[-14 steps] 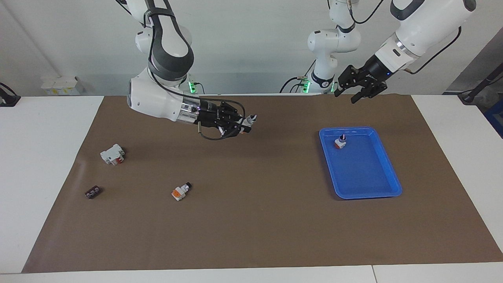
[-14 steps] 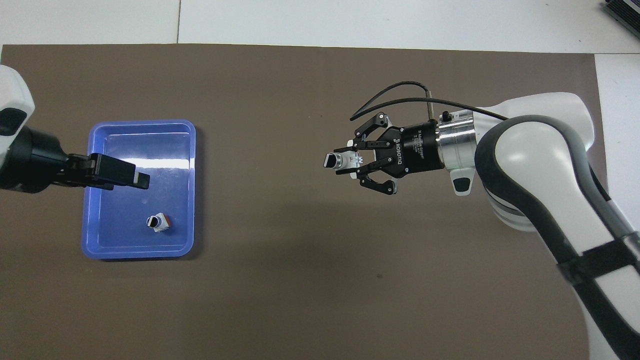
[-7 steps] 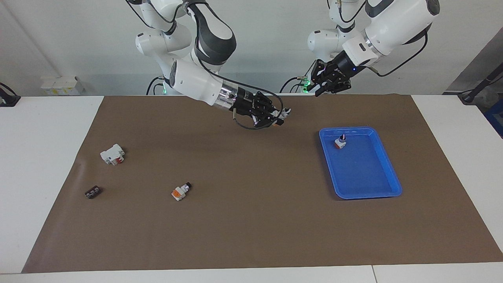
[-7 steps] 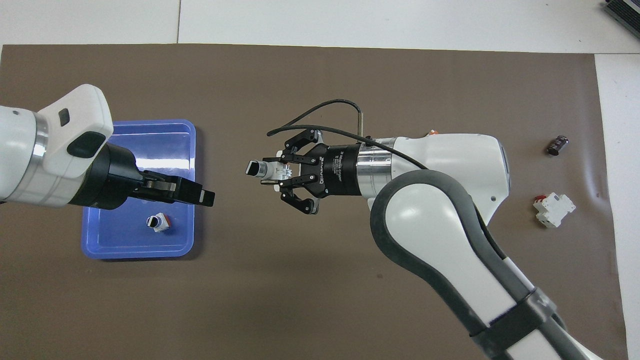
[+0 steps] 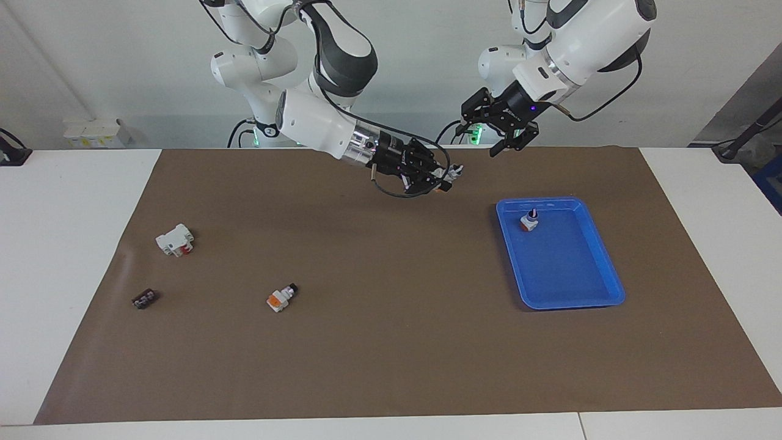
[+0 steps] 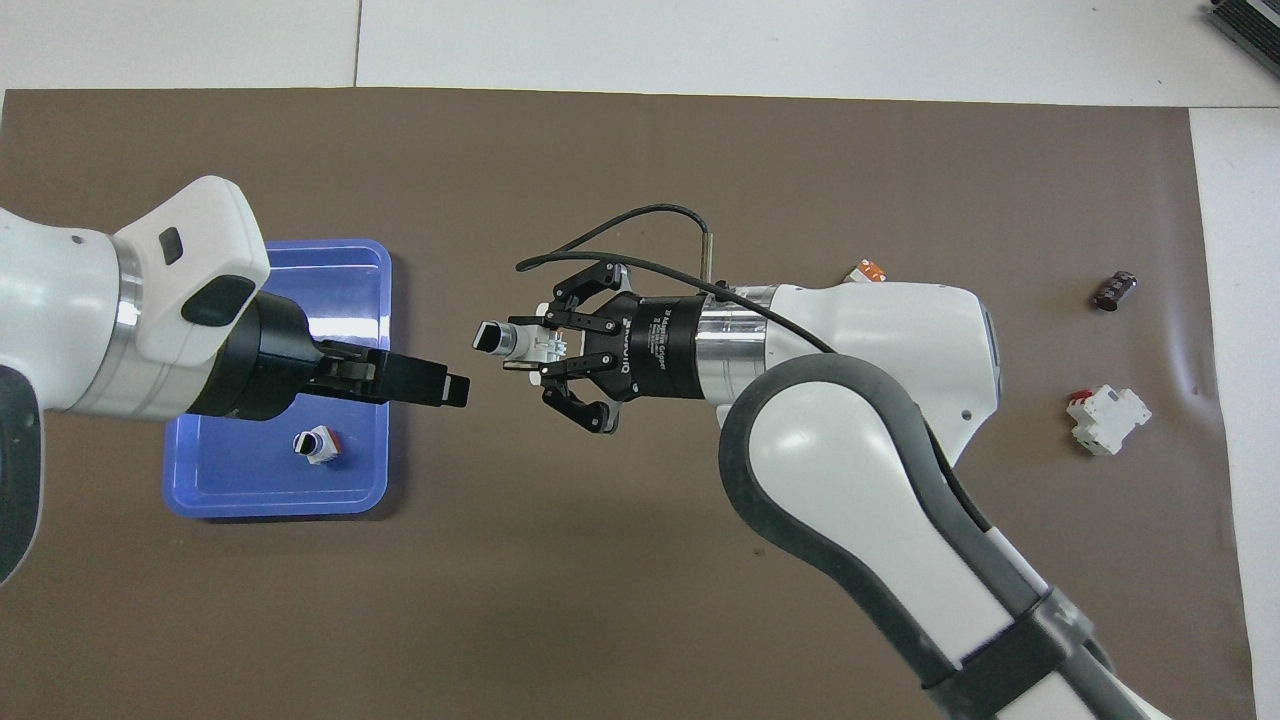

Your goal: Turn and place switch with both arms

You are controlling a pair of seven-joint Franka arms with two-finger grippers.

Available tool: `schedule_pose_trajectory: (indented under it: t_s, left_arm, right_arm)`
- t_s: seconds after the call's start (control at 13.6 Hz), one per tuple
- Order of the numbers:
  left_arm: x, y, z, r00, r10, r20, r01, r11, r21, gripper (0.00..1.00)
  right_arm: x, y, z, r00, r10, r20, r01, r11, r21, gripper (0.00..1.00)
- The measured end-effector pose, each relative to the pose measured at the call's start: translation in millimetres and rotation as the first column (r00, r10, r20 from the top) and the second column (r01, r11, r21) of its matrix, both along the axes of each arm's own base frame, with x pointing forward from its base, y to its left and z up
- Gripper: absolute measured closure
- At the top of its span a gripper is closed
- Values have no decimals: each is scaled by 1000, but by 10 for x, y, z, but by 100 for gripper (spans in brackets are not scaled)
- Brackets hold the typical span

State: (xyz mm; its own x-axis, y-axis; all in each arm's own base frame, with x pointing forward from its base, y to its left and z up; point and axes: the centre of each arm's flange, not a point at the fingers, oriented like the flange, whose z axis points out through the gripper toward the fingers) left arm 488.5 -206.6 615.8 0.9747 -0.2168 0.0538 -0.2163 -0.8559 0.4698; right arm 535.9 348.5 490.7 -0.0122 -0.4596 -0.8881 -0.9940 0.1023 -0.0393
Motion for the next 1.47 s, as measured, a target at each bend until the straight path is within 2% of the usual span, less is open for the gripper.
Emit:
schedule_pose_trajectory:
  t_s: [0.15, 0.29, 0.37, 0.44, 0.59, 0.74, 0.96, 1.18, 1.25, 1.4, 1.47]
  left_arm:
    - [17, -83, -5, 997, -17, 76, 12, 998, 69, 4]
    - [18, -131, -55, 993, -56, 106, 49, 996, 70, 8]
    - [24, -132, -79, 991, -75, 112, 70, 997, 45, 17]
    - [37, -119, -87, 990, -85, 116, 85, 996, -1, 17]
    - [96, -43, -72, 987, -79, 137, 93, 991, -93, 33]
    - [148, -18, -77, 982, -66, 175, 96, 980, -173, 34]
    - [202, 51, -212, 973, -68, 221, 122, 962, -242, 34]
    - [257, 179, -242, 964, -66, 256, 138, 952, -273, 30]
    - [260, 188, -241, 963, -67, 259, 140, 952, -274, 32]
    - [254, 181, -261, 963, -72, 259, 145, 951, -273, 58]
    - [250, 174, -276, 963, -76, 259, 148, 951, -272, 67]
  right_arm:
    - [-1, 0, -2, 1000, 0, 0, 0, 1000, 0, 67]
    - [-1, 0, -3, 1000, 0, 0, 0, 1000, 0, 67]
    - [-1, 0, -3, 1000, 0, 0, 0, 1000, 0, 67]
    - [-1, 1, -3, 1000, 0, 0, 0, 1000, 0, 67]
    - [-2, 2, -3, 1000, 0, 0, 0, 1000, 0, 67]
    - [-3, 3, -3, 1000, 1, 0, -1, 1000, 0, 67]
    - [-5, 6, -3, 1000, 1, 0, -1, 1000, 0, 67]
    - [-6, 8, -3, 1000, 2, 0, -2, 1000, 0, 67]
    - [-7, 9, -3, 1000, 2, 0, -2, 1000, 0, 67]
    - [-7, 9, -3, 1000, 2, 0, -2, 1000, 0, 67]
    - [-7, 9, -3, 1000, 2, 0, -2, 1000, 0, 67]
